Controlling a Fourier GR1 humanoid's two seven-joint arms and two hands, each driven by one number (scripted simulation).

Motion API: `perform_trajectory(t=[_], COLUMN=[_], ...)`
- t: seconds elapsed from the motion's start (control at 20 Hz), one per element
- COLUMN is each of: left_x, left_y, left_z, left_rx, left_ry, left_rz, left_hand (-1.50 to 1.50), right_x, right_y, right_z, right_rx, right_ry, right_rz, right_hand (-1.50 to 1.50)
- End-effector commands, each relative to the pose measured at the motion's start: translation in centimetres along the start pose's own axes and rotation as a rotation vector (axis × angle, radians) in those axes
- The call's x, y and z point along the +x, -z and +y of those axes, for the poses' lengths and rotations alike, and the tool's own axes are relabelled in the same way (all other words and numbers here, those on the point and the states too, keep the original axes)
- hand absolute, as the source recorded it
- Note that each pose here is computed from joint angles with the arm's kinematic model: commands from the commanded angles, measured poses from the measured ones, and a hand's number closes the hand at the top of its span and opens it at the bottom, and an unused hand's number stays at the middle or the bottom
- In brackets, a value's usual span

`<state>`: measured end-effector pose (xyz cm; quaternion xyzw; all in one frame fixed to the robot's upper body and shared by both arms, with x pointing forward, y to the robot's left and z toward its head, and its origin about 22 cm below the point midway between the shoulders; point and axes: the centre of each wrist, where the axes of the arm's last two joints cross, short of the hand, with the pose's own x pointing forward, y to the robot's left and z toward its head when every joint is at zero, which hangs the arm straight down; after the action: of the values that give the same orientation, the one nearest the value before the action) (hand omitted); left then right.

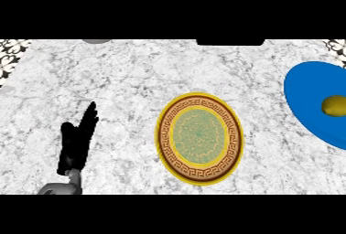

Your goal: Pick the lemon from the plate and place it in the plate

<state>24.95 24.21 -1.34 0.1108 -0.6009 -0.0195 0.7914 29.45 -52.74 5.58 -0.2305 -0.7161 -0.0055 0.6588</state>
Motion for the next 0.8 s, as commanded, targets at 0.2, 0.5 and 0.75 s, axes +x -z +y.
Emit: perform_trajectory(t=[0.2,0.5,0.75], left_x=[0.4,0.4,-0.3], left_y=[0.2,-0.9,-0.8], left_z=[0.8,1.5,-0.2], left_rx=[0.009,-0.003,-0.017], left_ry=[-0.011,0.002,-0.004], left_rz=[-0.013,0.018,0.002], left_hand=[0.0,0.0,0.0], right_x=[-1.8,-0.8,-2.9], right_y=[-1.6,-0.2,-1.8], right_z=[-0.1,1.3,1.6], right_rx=[-0.01,-0.04,-0.063], right_ry=[-0.003,-0.082,-0.121], right_rz=[-0.047,0.039,0.057], right_hand=[-1.5,-1.5,-1.5])
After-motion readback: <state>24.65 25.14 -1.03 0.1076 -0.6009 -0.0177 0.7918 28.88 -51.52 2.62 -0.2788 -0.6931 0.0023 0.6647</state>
